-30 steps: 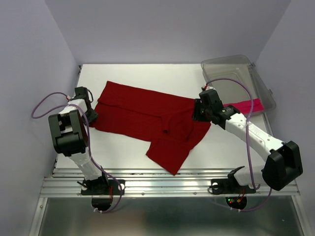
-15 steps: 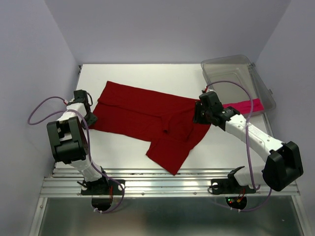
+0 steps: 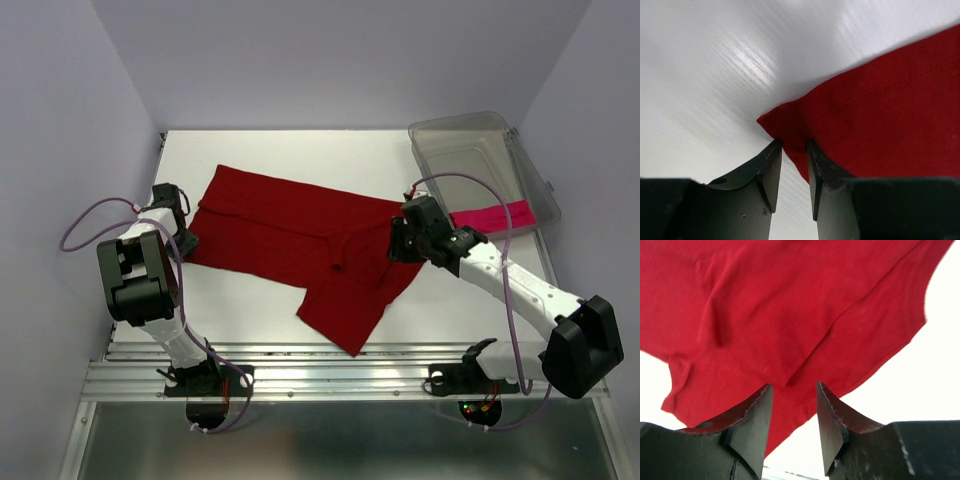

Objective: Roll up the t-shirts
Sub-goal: Fold the T-shirt at the center of the board.

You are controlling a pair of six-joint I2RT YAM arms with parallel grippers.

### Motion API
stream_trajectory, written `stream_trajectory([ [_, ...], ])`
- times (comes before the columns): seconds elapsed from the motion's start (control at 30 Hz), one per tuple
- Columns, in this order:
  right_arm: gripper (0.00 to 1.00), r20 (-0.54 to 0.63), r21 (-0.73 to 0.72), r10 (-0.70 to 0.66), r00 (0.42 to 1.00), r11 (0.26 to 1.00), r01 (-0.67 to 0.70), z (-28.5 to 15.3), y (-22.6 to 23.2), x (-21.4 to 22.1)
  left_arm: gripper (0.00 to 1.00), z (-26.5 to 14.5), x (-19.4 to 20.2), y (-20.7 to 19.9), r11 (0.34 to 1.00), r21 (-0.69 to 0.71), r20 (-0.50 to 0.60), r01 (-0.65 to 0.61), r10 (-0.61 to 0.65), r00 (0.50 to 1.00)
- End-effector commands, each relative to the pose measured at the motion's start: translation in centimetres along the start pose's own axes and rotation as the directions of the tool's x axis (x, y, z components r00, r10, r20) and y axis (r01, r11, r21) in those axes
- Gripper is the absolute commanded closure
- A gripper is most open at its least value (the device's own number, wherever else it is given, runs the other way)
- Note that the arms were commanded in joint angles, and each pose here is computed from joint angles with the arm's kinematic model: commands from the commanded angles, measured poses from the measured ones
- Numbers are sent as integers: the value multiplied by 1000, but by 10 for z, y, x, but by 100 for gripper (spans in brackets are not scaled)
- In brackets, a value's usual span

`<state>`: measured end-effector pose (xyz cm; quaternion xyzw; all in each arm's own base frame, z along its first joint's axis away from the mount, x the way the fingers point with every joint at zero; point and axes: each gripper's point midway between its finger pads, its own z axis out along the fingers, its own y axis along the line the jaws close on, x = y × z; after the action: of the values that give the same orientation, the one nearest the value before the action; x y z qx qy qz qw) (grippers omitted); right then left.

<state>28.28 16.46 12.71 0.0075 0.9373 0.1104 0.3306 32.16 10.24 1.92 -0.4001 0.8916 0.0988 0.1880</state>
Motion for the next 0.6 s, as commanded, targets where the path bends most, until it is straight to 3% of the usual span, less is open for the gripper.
stream_trajectory([
  [0.0, 55, -5, -62, -30, 1000, 998, 29, -13, 18, 15, 63, 10, 8, 4, 1000, -23, -34, 1, -2, 999],
  [0.2, 54, -19, -101, -156, 988, 983, 154, -31, 53, 58, 100, 9, 6, 3, 1000, -19, -33, 0, -1, 999],
  [0.33, 53, -28, -158, -242, 970, 959, 235, -39, 77, 94, 100, -3, -3, -3, 1000, 14, -8, 12, -12, 1000],
  [0.57, 46, -75, -122, -408, 910, 909, 397, -35, 99, 160, 100, -31, -18, -13, 998, 60, 60, 10, -14, 998],
])
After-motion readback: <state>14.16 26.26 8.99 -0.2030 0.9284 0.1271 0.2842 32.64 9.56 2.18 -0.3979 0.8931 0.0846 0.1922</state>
